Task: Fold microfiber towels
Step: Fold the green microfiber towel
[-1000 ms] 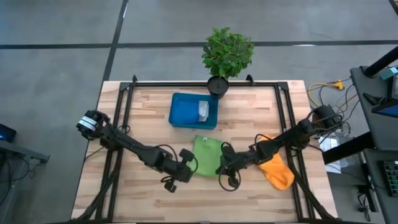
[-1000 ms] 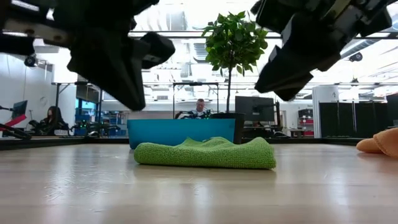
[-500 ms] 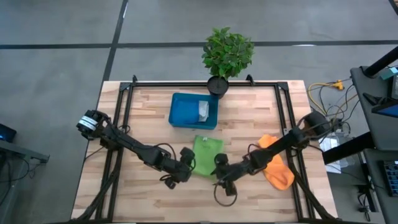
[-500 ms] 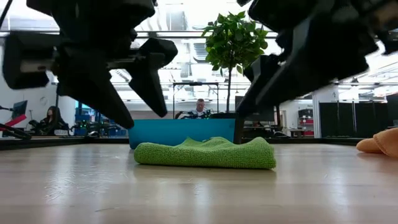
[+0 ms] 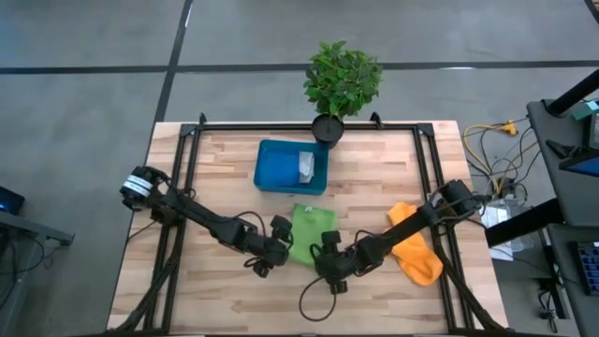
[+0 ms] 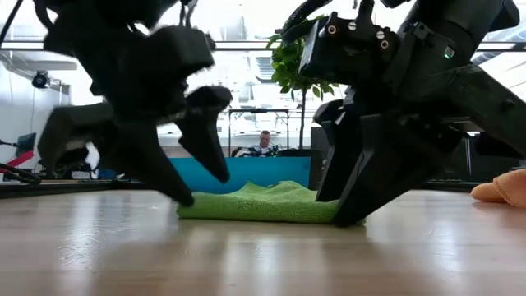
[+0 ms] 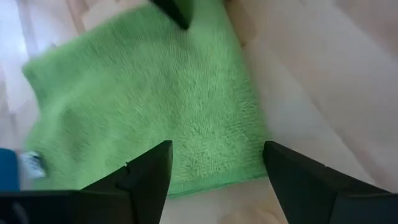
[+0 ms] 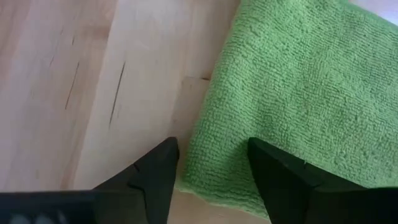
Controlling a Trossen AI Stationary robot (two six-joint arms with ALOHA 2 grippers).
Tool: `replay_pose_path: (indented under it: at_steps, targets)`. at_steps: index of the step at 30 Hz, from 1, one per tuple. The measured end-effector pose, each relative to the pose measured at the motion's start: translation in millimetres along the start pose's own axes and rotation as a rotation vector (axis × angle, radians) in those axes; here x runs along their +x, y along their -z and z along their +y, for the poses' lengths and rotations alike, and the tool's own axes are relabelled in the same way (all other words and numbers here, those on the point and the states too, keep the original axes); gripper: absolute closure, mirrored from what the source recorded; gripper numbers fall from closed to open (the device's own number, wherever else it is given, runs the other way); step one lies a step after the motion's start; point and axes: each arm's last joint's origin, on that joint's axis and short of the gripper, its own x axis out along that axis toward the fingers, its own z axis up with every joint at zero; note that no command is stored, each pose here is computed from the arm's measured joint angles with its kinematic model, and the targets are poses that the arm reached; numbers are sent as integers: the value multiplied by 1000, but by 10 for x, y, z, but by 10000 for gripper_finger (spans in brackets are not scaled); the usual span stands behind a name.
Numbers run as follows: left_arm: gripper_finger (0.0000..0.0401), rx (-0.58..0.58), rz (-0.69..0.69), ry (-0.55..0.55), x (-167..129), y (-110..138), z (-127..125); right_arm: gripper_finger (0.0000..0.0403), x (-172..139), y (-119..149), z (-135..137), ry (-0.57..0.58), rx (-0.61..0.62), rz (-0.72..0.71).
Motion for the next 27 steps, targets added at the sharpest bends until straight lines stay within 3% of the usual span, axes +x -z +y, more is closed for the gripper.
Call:
replay_pose_path:
  at_steps: [10,19,27]
  targets:
    - [169,-10,52,36,316,-51,-80,254,-30,26,6,32,43,33]
    - [205,-118,22,55,110,-139,-67,327,-44,37,24,31,81,49]
    - [205,-86,-26,154,74,-207,-286,366,-50,18,25,33,74,46]
